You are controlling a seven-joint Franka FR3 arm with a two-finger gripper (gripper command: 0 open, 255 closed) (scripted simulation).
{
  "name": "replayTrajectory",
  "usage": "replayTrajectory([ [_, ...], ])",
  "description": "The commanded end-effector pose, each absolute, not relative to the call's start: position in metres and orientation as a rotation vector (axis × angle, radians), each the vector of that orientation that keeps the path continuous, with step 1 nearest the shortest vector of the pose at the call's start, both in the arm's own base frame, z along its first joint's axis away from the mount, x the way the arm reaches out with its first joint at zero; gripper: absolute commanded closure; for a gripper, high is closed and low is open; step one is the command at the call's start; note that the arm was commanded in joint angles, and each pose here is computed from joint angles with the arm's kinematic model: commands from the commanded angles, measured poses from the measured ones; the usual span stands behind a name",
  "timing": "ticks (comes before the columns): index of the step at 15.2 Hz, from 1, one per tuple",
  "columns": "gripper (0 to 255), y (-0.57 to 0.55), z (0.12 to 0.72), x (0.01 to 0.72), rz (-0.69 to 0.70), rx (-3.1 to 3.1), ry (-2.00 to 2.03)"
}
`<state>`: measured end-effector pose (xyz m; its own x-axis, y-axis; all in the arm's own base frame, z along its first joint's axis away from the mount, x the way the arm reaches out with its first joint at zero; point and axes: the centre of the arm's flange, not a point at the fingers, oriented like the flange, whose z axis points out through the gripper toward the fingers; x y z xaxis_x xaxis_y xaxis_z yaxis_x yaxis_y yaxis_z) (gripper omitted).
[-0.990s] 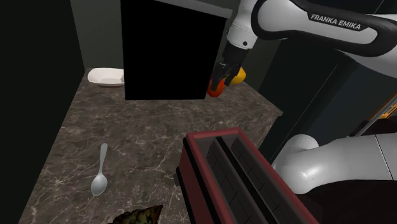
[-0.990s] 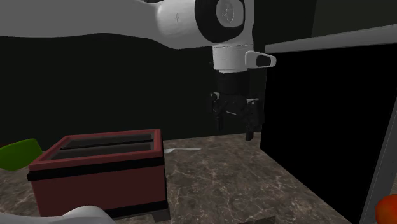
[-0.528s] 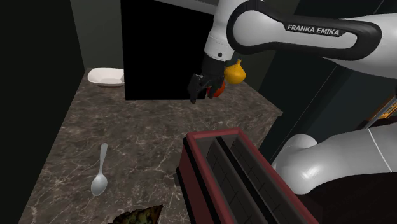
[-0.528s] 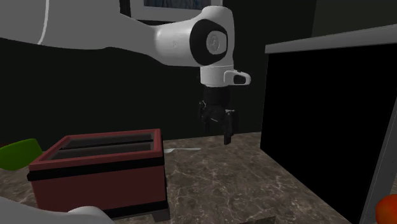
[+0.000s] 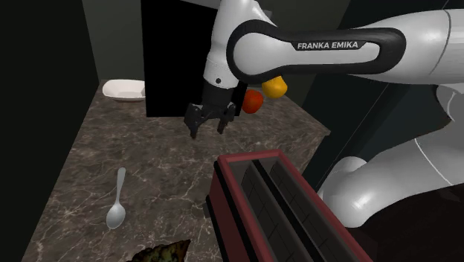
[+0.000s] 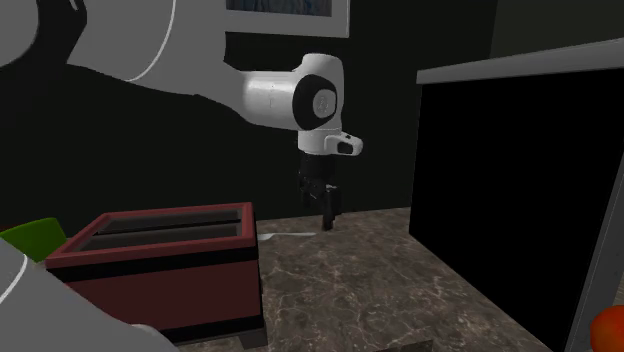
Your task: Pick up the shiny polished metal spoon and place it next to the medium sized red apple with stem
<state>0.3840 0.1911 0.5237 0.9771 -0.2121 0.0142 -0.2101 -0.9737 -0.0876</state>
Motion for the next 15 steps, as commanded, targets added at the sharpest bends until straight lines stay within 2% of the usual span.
replayTrajectory([
  [1,0,0.212,0.511,0.392,-0.015,-3.022,0.369],
  [15,0,0.356,0.437,0.466,0.120,-2.905,0.641],
])
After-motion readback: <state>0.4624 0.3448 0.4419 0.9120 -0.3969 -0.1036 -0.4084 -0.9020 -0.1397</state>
